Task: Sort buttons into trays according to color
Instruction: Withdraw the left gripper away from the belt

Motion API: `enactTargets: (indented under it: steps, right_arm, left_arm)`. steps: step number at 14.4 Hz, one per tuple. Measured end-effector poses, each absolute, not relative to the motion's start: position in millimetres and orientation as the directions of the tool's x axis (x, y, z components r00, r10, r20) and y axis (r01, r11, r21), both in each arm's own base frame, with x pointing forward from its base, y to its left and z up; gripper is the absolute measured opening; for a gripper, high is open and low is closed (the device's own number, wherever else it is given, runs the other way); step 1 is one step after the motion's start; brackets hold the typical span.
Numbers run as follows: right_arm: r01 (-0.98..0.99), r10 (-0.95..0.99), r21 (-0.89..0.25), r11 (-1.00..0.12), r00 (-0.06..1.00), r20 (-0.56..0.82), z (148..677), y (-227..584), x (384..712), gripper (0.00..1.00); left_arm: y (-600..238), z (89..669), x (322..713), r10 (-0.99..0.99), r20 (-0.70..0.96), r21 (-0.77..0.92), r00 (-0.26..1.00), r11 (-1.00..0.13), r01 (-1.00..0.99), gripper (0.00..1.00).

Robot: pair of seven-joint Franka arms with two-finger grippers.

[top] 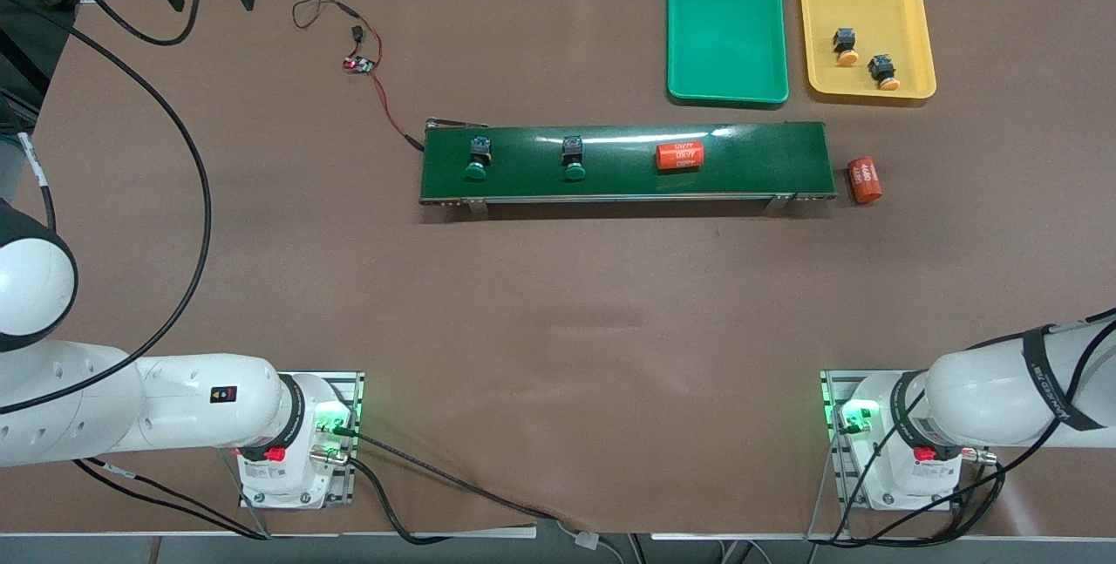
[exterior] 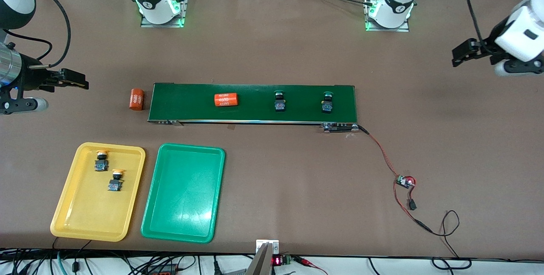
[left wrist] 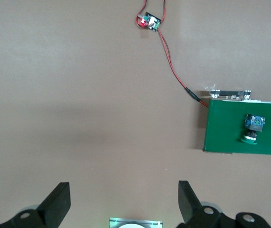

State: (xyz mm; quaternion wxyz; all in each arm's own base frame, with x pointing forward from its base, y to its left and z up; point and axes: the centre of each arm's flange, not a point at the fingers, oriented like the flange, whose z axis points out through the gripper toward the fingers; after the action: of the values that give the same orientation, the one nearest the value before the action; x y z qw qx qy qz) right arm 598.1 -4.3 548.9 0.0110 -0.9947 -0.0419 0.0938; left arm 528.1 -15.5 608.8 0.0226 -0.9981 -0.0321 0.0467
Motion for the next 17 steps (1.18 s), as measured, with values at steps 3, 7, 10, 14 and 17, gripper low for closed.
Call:
enactTargets:
  steps: [3, 7, 10, 14, 17]
  right_arm:
    - [0.081, 0.085, -0.029, -0.996, 0.981, -0.177, 548, -4, 600, 1.00]
    - [0.081, 0.085, -0.029, -0.996, 0.981, -0.177, 544, -5, 602, 1.00]
    - [0.080, 0.084, -0.029, -0.996, 0.981, -0.173, 545, -5, 602, 1.00]
    - [0.083, 0.089, -0.043, -0.996, 0.984, -0.157, 539, 0, 604, 1.00]
    - [0.075, 0.083, -0.070, -0.995, 0.989, -0.122, 517, 9, 600, 1.00]
  left_arm:
    - [-17, 634, 533, 0.063, -0.039, -0.042, 0.997, -0.997, 0.061, 1.00]
    - [-22, 647, 539, 0.006, -0.020, -0.036, 1.000, -0.999, 0.006, 1.00]
    - [-25, 642, 544, -0.003, -0.028, -0.035, 1.000, -0.999, -0.004, 1.00]
    - [-26, 641, 546, -0.012, -0.030, -0.035, 0.999, -0.999, -0.013, 1.00]
    - [-28, 641, 545, -0.019, -0.030, -0.035, 0.999, -0.999, -0.020, 1.00]
